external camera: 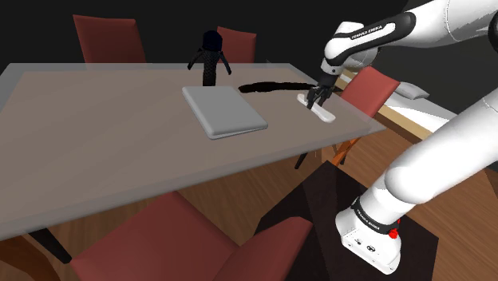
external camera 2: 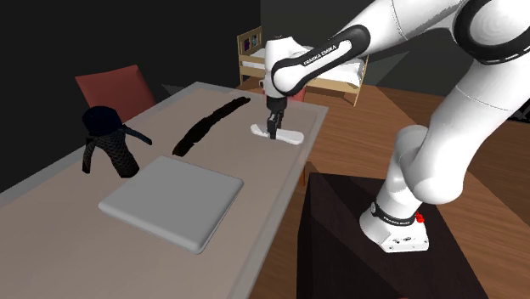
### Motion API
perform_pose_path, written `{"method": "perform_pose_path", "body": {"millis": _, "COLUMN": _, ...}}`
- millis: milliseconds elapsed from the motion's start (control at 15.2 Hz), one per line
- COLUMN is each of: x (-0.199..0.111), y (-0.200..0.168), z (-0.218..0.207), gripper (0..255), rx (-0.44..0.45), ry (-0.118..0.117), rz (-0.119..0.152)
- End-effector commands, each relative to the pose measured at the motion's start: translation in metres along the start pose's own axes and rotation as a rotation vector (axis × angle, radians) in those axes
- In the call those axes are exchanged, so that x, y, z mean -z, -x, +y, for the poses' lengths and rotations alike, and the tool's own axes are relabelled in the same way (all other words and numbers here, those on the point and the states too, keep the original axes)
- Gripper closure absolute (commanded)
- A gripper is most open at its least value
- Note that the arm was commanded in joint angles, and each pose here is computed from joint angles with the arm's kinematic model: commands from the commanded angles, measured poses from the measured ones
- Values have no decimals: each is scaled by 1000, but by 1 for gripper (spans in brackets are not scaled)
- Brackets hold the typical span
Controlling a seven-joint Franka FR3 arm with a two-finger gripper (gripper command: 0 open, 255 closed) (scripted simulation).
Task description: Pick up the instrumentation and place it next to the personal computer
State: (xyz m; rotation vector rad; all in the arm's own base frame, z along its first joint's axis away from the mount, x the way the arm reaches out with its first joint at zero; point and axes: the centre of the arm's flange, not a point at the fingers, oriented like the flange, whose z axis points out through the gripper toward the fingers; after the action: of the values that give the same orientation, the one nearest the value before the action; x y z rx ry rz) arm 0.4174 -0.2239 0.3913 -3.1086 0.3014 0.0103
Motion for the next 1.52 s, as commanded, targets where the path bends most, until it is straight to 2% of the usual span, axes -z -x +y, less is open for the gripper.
{"method": "perform_pose_path", "body": {"millis": 0, "x": 1, "y": -6, "z": -28, "gripper": 255, "rx": -2, "ry": 0, "rz": 0}}
{"method": "perform_pose_path", "body": {"millis": 1452, "x": -3, "y": -53, "z": -315, "gripper": 255, "rx": -2, "ry": 0, "rz": 0}}
